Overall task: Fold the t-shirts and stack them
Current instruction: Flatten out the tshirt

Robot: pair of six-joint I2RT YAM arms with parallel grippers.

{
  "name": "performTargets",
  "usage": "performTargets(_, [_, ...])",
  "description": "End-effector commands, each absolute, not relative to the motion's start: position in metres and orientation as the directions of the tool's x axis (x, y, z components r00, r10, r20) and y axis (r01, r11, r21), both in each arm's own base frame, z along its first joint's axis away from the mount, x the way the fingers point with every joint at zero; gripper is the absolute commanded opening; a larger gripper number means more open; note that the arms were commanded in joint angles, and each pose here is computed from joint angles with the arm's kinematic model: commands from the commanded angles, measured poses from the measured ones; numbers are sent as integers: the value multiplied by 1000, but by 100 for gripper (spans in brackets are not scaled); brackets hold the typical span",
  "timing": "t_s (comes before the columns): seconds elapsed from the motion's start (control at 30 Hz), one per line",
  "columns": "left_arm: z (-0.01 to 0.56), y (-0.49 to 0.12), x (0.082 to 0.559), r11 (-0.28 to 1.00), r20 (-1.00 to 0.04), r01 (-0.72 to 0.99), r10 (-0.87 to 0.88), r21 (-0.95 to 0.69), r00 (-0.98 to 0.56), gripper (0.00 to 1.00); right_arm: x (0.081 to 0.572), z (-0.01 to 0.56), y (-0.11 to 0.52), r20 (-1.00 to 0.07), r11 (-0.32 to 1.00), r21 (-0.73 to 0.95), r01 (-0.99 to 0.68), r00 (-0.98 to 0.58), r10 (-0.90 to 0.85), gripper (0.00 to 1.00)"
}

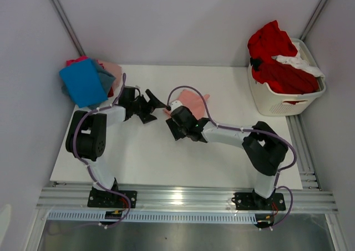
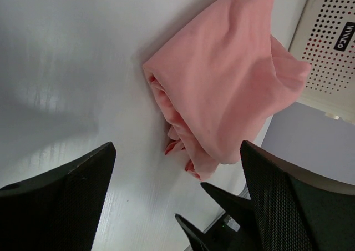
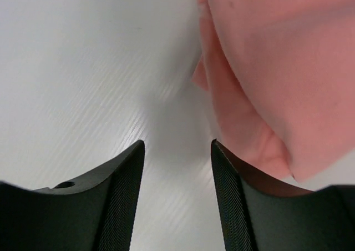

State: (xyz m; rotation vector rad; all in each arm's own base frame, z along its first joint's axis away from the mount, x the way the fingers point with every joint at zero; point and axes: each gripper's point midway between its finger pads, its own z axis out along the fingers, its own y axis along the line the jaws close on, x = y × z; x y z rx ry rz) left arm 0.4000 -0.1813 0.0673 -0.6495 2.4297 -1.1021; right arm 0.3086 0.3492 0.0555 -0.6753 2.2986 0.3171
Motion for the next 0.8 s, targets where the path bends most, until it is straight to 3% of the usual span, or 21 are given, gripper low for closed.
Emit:
performTargets(0.0, [105, -187, 411, 528, -219, -144, -564, -837, -796, 97, 300, 96, 342, -753, 773, -130, -621, -445, -484, 56])
performTargets(0.23, [104, -188, 413, 518, -211, -141, -561, -844, -800, 97, 301, 86, 312, -658, 738, -394, -548, -393, -643, 55])
performTargets(0.63, [101, -177, 412, 514, -212, -152, -581, -844, -786, 97, 326, 46, 300, -559, 692, -547, -471, -410, -721, 49])
performTargets(0.73, [102, -176, 412, 516, -218, -149, -581, -843, -784, 97, 335, 42, 296, -544, 688, -581, -435, -422, -725, 29])
performTargets(0.77, [102, -177, 411, 517, -219, -147, -579, -843, -785, 97, 337, 43, 294, -540, 688, -591, -421, -427, -725, 11])
